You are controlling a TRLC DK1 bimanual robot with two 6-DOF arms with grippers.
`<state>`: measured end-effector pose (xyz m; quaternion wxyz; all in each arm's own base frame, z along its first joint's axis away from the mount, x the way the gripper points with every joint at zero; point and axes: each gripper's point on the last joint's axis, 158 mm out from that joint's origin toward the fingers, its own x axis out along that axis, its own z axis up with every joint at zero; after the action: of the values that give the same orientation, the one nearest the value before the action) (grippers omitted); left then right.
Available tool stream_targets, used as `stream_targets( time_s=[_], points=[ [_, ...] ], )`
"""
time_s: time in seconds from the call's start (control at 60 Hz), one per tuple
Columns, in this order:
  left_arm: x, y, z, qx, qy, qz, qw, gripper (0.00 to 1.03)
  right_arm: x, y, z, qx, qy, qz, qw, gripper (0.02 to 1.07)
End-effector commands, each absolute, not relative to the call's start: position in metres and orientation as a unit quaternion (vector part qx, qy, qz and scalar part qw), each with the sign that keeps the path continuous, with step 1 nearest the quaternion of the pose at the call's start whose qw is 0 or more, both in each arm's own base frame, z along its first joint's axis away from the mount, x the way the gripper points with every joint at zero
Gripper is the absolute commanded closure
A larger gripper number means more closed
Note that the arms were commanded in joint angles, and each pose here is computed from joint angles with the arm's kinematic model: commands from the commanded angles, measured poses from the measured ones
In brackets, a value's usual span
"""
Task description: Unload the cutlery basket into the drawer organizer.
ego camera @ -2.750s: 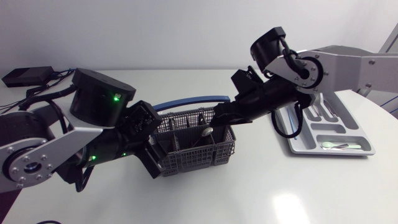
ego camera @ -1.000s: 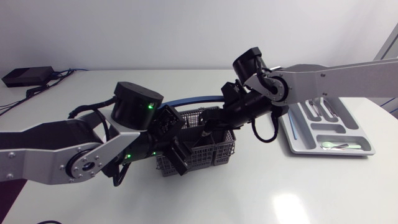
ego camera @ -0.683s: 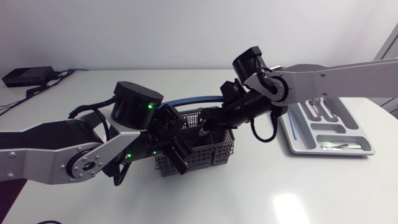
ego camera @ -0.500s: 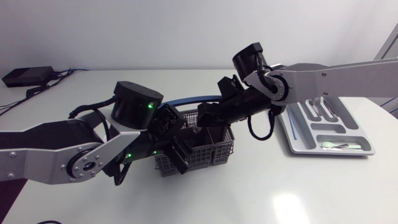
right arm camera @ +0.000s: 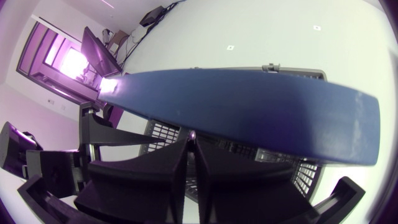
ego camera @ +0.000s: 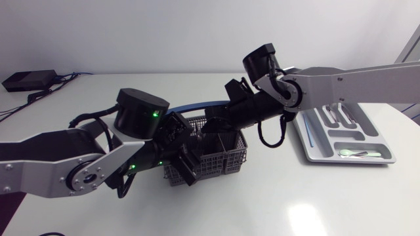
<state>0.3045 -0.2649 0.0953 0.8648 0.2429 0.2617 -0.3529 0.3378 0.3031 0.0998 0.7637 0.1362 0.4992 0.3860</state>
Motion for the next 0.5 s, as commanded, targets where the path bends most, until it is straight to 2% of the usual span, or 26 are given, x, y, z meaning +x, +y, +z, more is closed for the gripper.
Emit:
stream_targets(
  time_s=[0.0,0.233,0.483],
  points=[
    [0.3,-0.258,0.096,0.232,0.262,-0.352,0.868,0.32,0.33,0.284,0.069,0.121,0.533,0.346,0.763,1.01],
    [0.297,-0.251,0.1,0.23,0.26,-0.348,0.871,0.32,0.319,0.278,0.111,0.114,0.486,0.368,0.785,1.01],
    [0.296,-0.249,0.096,0.232,0.264,-0.347,0.87,0.32,0.305,0.282,0.129,0.084,0.458,0.381,0.799,1.01]
  ],
)
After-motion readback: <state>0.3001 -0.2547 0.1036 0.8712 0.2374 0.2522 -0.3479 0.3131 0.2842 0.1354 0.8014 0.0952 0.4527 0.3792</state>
